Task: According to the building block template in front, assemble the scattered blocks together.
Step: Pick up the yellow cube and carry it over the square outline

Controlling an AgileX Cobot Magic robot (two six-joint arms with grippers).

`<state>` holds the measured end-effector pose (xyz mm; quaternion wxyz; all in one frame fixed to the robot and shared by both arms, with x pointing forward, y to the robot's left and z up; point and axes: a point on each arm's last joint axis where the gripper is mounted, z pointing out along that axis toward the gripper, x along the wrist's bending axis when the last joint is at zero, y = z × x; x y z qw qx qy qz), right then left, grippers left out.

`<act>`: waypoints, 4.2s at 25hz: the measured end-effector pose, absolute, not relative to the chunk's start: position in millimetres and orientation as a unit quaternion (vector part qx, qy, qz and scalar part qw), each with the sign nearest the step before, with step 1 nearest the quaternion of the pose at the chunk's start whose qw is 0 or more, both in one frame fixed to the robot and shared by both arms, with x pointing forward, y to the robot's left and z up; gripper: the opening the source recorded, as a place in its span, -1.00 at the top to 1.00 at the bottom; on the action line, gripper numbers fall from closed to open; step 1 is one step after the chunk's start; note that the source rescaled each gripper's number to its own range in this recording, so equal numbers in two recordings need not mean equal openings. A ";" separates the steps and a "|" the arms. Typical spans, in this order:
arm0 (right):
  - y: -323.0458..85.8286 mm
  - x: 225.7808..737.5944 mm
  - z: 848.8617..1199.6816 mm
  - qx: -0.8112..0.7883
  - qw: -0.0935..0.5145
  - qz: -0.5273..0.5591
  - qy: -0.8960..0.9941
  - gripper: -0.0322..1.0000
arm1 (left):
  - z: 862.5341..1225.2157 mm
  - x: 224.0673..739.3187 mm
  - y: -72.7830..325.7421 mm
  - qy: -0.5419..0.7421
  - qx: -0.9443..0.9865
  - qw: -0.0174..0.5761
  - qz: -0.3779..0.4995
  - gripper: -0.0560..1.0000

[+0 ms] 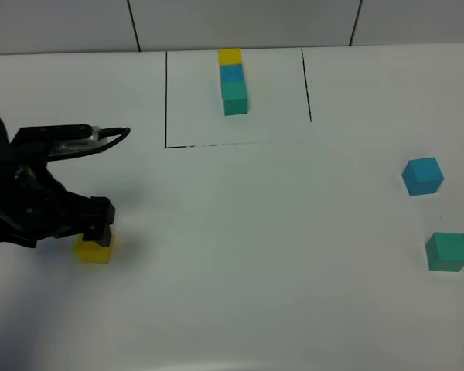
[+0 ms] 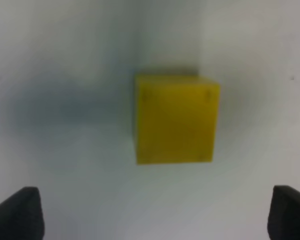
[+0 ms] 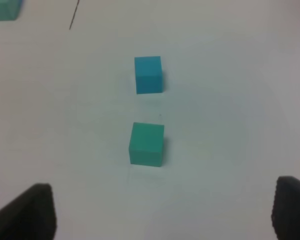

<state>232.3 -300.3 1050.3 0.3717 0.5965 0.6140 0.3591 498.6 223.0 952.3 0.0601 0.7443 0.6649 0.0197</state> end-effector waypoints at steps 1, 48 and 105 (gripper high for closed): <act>-300.3 232.3 1050.3 0.597 0.372 0.359 0.614 -0.63 | 950.4 501.1 219.5 0.664 0.745 0.059 0.018 -0.77; -300.2 232.3 1050.3 0.597 0.371 0.360 0.614 -0.63 | 954.4 550.5 151.8 0.337 0.940 0.036 0.031 0.89; -300.0 232.3 1050.3 0.596 0.370 0.360 0.614 -0.63 | 906.8 605.2 -21.1 -0.032 0.996 0.043 0.074 0.89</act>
